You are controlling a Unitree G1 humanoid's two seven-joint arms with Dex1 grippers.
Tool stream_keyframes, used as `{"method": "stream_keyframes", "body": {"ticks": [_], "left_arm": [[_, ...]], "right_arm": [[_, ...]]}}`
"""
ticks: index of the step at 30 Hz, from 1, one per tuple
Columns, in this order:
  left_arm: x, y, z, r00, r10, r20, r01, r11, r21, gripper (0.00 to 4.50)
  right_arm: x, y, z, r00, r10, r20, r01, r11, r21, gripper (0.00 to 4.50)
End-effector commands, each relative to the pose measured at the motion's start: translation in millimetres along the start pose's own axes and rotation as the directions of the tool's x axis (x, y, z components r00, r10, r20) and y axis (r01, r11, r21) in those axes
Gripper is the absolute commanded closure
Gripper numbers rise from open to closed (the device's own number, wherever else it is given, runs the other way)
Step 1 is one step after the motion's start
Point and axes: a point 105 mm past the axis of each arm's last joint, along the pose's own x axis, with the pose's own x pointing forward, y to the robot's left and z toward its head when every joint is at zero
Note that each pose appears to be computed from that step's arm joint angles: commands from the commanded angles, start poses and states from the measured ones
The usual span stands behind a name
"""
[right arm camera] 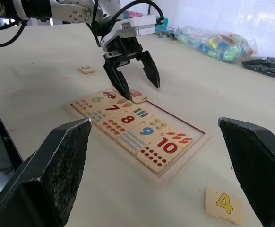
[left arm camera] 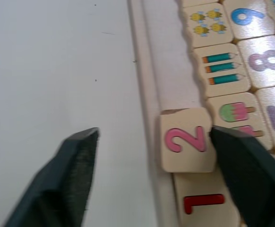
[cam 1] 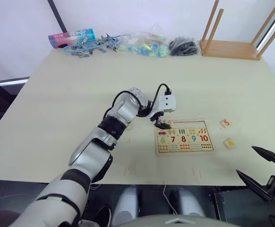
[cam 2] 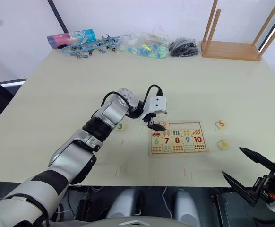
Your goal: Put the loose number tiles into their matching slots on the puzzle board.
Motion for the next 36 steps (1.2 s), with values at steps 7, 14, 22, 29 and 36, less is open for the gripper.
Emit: {"method": "stream_keyframes", "body": {"ticks": [7, 14, 22, 29, 36], "left_arm": [[-1, 0, 13, 0.999, -0.004, 0.033, 0.003, 0.999, 0.049, 0.01], [-12, 2, 19, 0.999, -0.009, 0.050, 0.006, 0.999, 0.049, 0.01], [-29, 4, 29, 0.995, -0.025, 0.099, 0.025, 1.000, -0.002, 0.01], [-30, 14, 24, 0.989, 0.006, 0.145, 0.002, 0.998, -0.056, 0.01], [-22, 22, 15, 0.983, 0.036, 0.178, -0.026, 0.998, -0.060, 1.30]], "right_arm": [[-1, -5, 8, 1.000, -0.010, 0.008, 0.011, 0.999, -0.052, 0.00], [-1, -6, 8, 1.000, -0.013, 0.006, 0.013, 0.998, -0.056, 0.00], [-1, -7, 7, 1.000, -0.014, 0.006, 0.014, 0.998, -0.059, 0.00], [0, -7, 6, 1.000, -0.013, 0.009, 0.013, 0.998, -0.056, 0.00], [1, -7, 6, 1.000, -0.010, 0.011, 0.011, 0.999, -0.052, 0.00]]}}
